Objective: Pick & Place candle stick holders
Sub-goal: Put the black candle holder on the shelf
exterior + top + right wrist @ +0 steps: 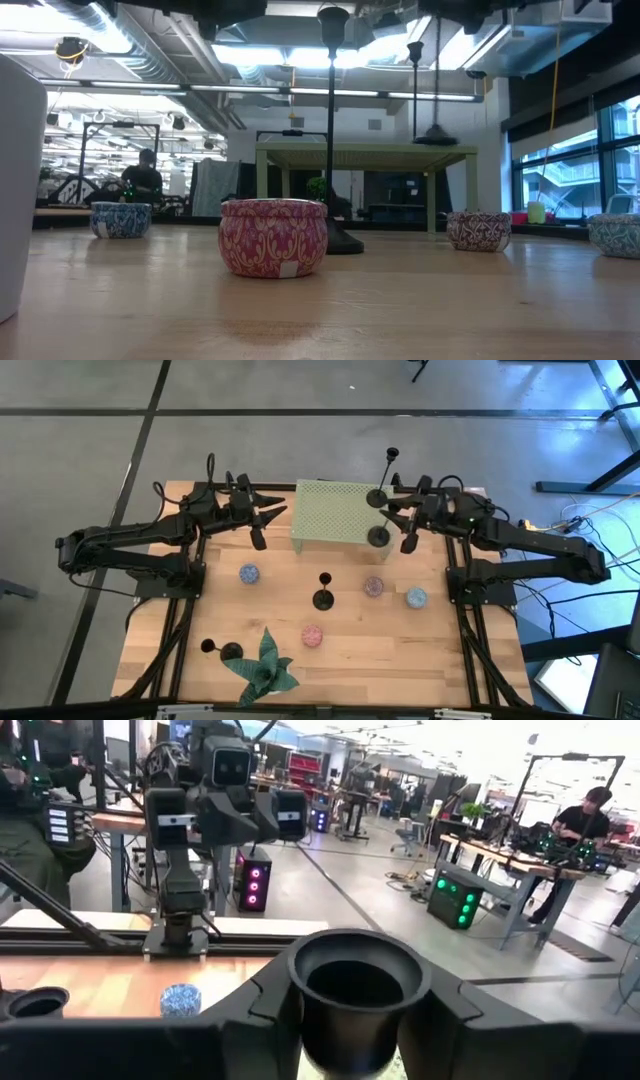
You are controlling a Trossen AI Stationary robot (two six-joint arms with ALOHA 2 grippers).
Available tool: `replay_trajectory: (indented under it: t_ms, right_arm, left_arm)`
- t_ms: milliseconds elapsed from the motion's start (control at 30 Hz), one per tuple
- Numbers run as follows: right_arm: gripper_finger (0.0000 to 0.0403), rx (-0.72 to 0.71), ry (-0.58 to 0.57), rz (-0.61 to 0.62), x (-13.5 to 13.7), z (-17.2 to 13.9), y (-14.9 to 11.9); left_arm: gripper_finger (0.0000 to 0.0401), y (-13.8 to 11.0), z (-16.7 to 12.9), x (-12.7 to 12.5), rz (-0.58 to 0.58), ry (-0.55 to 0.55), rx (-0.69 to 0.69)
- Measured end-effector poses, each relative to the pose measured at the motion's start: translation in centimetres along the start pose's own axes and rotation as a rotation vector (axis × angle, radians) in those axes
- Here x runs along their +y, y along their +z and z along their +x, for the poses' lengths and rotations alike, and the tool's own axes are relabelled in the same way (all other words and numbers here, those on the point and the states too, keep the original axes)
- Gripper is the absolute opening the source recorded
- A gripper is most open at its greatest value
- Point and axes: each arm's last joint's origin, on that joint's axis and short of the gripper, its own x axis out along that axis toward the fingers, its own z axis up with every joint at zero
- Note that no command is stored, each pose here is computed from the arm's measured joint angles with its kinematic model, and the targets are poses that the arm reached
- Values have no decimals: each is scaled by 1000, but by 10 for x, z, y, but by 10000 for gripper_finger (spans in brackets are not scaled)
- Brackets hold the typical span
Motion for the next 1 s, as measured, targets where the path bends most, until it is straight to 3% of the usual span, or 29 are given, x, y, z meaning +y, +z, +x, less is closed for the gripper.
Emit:
replay_trajectory:
  t_ms: [833,1000]
  right_arm:
    - [128,-8,-53,-46,-5,9,-2]
    - [155,2,-77,-46,-10,9,-4]
  left_arm:
    - [88,-1,0,0,1,3,9]
    - [88,-1,0,0,1,3,9]
